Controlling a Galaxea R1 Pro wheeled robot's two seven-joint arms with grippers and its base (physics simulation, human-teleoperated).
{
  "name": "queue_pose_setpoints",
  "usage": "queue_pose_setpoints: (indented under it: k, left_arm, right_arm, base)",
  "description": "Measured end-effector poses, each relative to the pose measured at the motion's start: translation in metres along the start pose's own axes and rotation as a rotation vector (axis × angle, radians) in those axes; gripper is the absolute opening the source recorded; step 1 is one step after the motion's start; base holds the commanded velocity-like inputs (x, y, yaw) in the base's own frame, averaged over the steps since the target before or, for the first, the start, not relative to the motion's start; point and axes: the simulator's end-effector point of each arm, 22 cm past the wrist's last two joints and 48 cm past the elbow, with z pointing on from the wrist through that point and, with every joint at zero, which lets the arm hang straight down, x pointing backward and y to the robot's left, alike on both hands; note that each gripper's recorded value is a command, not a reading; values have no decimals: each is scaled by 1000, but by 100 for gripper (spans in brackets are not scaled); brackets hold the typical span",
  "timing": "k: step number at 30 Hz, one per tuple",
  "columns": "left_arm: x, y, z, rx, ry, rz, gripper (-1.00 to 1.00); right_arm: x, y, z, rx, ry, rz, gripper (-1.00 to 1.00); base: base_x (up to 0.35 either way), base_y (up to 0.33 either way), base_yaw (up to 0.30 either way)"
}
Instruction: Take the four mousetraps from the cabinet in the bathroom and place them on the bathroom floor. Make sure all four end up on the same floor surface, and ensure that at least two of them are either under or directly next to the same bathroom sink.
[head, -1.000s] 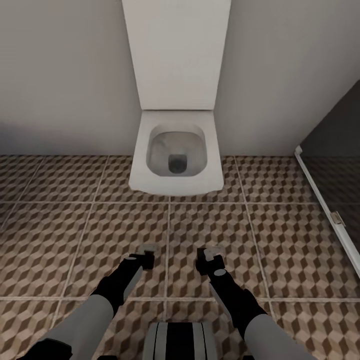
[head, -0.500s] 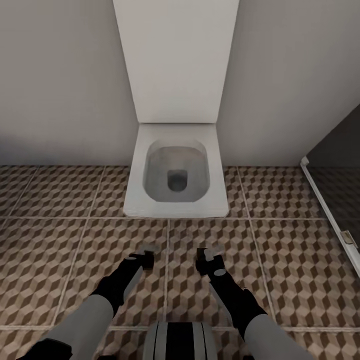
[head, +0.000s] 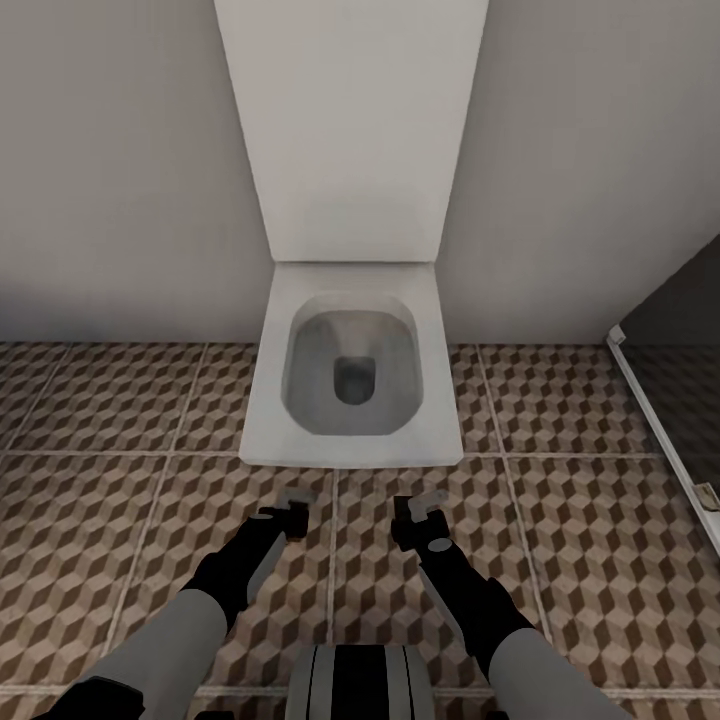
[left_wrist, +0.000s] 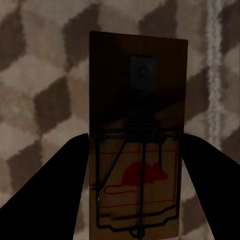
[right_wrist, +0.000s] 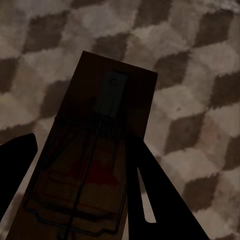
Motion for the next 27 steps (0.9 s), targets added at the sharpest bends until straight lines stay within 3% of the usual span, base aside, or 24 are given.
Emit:
queue_pose_setpoints:
  k: [9, 27]
  left_arm:
    - [0, 0, 0, 1, 0, 0, -100]
    - [31, -2, 21, 5, 58, -2, -100]
  right_arm:
    - [0, 0, 0, 0, 0, 0, -100]
    - [31, 8, 17, -15, 55, 4, -100]
  base:
    - [0, 0, 0]
    - [0, 0, 0]
